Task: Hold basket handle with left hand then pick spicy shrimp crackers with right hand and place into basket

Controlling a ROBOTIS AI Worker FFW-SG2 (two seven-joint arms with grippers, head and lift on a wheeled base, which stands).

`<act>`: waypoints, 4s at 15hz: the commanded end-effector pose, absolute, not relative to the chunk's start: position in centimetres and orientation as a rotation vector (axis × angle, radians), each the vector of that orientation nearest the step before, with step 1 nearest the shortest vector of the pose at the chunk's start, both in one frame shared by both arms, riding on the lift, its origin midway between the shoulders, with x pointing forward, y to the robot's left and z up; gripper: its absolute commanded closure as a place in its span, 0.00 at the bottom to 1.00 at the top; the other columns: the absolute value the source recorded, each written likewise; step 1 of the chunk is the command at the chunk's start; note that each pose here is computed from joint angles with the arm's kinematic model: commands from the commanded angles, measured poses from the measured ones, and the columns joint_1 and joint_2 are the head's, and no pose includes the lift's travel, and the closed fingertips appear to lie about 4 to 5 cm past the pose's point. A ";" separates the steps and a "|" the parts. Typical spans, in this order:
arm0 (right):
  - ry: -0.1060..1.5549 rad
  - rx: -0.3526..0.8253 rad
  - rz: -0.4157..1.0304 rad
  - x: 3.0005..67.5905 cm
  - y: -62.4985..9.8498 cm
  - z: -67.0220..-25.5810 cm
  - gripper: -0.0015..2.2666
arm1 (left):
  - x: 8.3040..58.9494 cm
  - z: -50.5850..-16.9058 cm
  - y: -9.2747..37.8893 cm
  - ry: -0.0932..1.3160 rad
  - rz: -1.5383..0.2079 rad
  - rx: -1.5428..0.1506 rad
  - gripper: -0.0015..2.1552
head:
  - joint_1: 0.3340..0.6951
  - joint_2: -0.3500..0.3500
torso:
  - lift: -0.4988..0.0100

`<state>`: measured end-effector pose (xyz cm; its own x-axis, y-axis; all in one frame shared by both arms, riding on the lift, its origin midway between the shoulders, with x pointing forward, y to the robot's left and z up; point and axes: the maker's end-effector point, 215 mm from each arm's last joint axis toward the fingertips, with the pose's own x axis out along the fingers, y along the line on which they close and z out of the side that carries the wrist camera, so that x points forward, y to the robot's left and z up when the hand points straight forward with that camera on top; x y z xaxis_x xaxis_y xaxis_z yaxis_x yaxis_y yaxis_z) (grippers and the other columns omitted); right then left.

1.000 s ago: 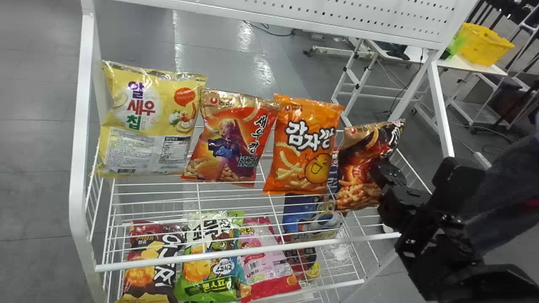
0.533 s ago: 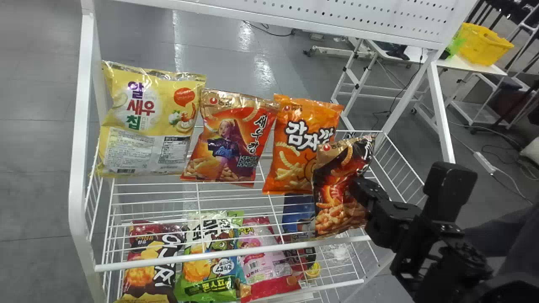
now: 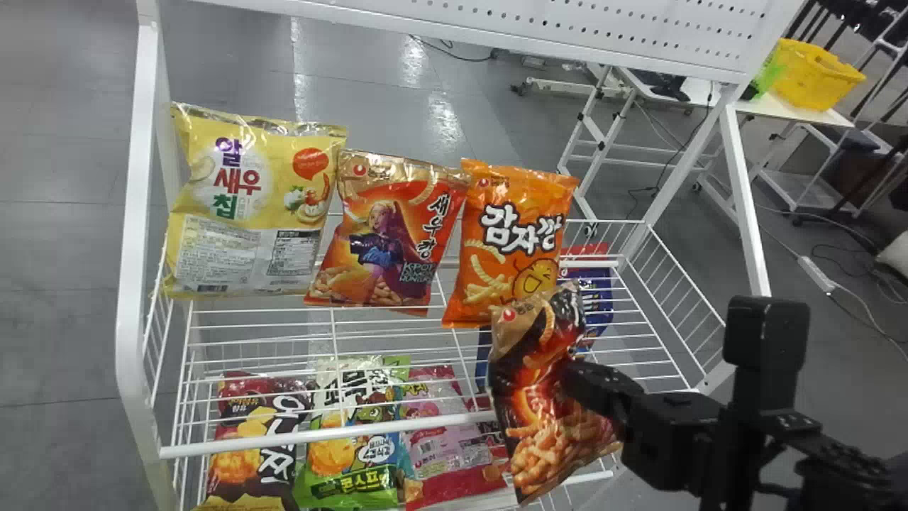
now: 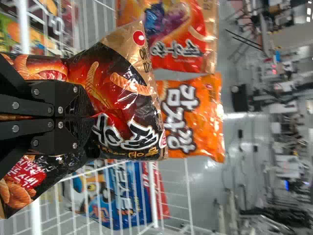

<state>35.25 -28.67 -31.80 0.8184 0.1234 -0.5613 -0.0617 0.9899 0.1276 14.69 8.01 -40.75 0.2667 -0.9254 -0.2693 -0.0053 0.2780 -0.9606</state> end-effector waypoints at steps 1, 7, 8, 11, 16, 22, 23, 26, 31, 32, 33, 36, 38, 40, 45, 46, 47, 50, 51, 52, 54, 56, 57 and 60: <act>0.656 0.110 0.158 33.8 -27.0 -32.3 0.76 | 14.9 -40.7 7.9 1.104 -0.828 -1.099 0.88 | 1.00 0.00 | 0.91; 0.842 0.094 0.350 28.0 -20.9 -34.7 0.76 | 15.4 -40.9 7.8 1.105 -0.824 -1.085 0.88 | 1.00 0.00 | 0.91; 0.874 0.086 0.382 26.9 -19.8 -35.2 0.76 | 15.4 -41.0 7.8 1.105 -0.822 -1.082 0.88 | 1.00 0.00 | 0.91; 0.926 0.086 0.455 25.0 -17.4 -36.1 0.76 | 15.5 -41.1 8.0 1.104 -0.818 -1.081 0.88 | 1.00 0.01 | 0.91; 0.965 0.105 0.543 22.9 -14.2 -36.9 0.76 | 15.7 -41.3 7.9 1.107 -0.817 -1.086 0.88 | 1.00 0.14 | 0.91; 1.051 0.052 0.560 20.5 -12.8 -40.1 0.76 | 15.9 -41.4 7.8 1.106 -0.818 -1.086 0.88 | 1.00 0.22 | 0.91; 1.064 0.037 0.569 20.1 -12.6 -40.6 0.76 | 15.9 -41.3 7.8 1.105 -0.820 -1.087 0.88 | 1.00 0.23 | 0.91; 1.119 -0.012 0.585 18.7 -11.9 -42.9 0.76 | 15.9 -41.3 7.7 1.106 -0.823 -1.088 0.88 | 1.00 0.25 | 0.91; 1.213 -0.051 0.647 15.4 -9.5 -46.3 0.76 | 15.7 -41.4 7.5 1.112 -0.826 -1.093 0.88 | 1.00 0.31 | 0.91; 1.196 -0.049 0.654 15.6 -8.7 -46.3 0.76 | 15.7 -41.4 7.4 1.113 -0.829 -1.094 0.88 | 1.00 0.33 | 0.91; 1.167 -0.046 0.655 16.3 -8.0 -46.2 0.76 | 15.6 -41.4 7.3 1.116 -0.830 -1.094 0.88 | 1.00 0.35 | 0.91; 1.101 -0.019 0.665 17.8 -5.7 -46.4 0.76 | 15.4 -41.4 6.8 1.121 -0.842 -1.094 0.88 | 1.00 0.47 | 0.91; 1.065 -0.010 0.676 18.3 -4.2 -46.4 0.76 | 15.2 -41.4 6.6 1.126 -0.847 -1.094 0.88 | 1.00 0.53 | 0.91; 1.056 -0.023 0.684 18.5 -3.4 -46.6 0.76 | 15.2 -41.5 6.4 1.130 -0.848 -1.091 0.88 | 1.00 0.62 | 0.91; 1.088 -0.079 0.702 17.2 -2.1 -48.9 0.76 | 15.2 -41.3 5.7 1.133 -0.867 -1.085 0.88 | 1.00 0.71 | 0.91; 1.092 -0.078 0.705 17.0 -1.9 -49.1 0.76 | 15.1 -41.2 5.5 1.134 -0.872 -1.086 0.88 | 1.00 0.72 | 0.91; 1.101 -0.080 0.711 16.6 -1.8 -49.3 0.76 | 15.1 -41.1 5.4 1.134 -0.875 -1.083 0.88 | 1.00 0.72 | 0.91; 1.076 -0.065 0.705 17.1 -1.5 -49.3 0.76 | 15.0 -41.0 5.4 1.133 -0.877 -1.080 0.88 | 1.00 0.74 | 0.91; 1.049 -0.058 0.699 17.8 -1.1 -49.2 0.76 | 14.9 -40.9 5.3 1.133 -0.879 -1.080 0.88 | 1.00 0.75 | 0.91; 1.031 -0.065 0.689 18.4 -1.2 -49.4 0.75 | 14.8 -41.0 5.2 1.137 -0.879 -1.080 0.88 | 1.00 0.75 | 0.91; 1.033 -0.077 0.677 18.7 -1.5 -50.0 0.17 | 14.7 -41.0 5.0 1.139 -0.885 -1.081 0.88 | 1.00 0.76 | 0.91; 1.035 -0.109 0.648 18.7 -2.6 -50.5 0.00 | 14.7 -41.0 5.1 1.139 -0.883 -1.081 0.88 | 1.00 0.74 | 0.91; 1.039 -0.111 0.632 18.7 -3.5 -50.5 0.00 | 14.8 -40.9 5.2 1.136 -0.883 -1.082 0.88 | 1.00 0.70 | 0.91; 1.004 -0.086 0.559 20.6 -6.4 -50.0 0.01 | 14.9 -40.8 5.2 1.131 -0.886 -1.087 0.88 | 1.00 0.59 | 0.91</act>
<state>19.82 -5.03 -50.25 0.3834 0.4185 -0.8233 -0.5087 0.8397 0.1900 14.83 5.33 -40.90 0.2152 -0.9435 -0.2521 0.0152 0.2614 -0.9651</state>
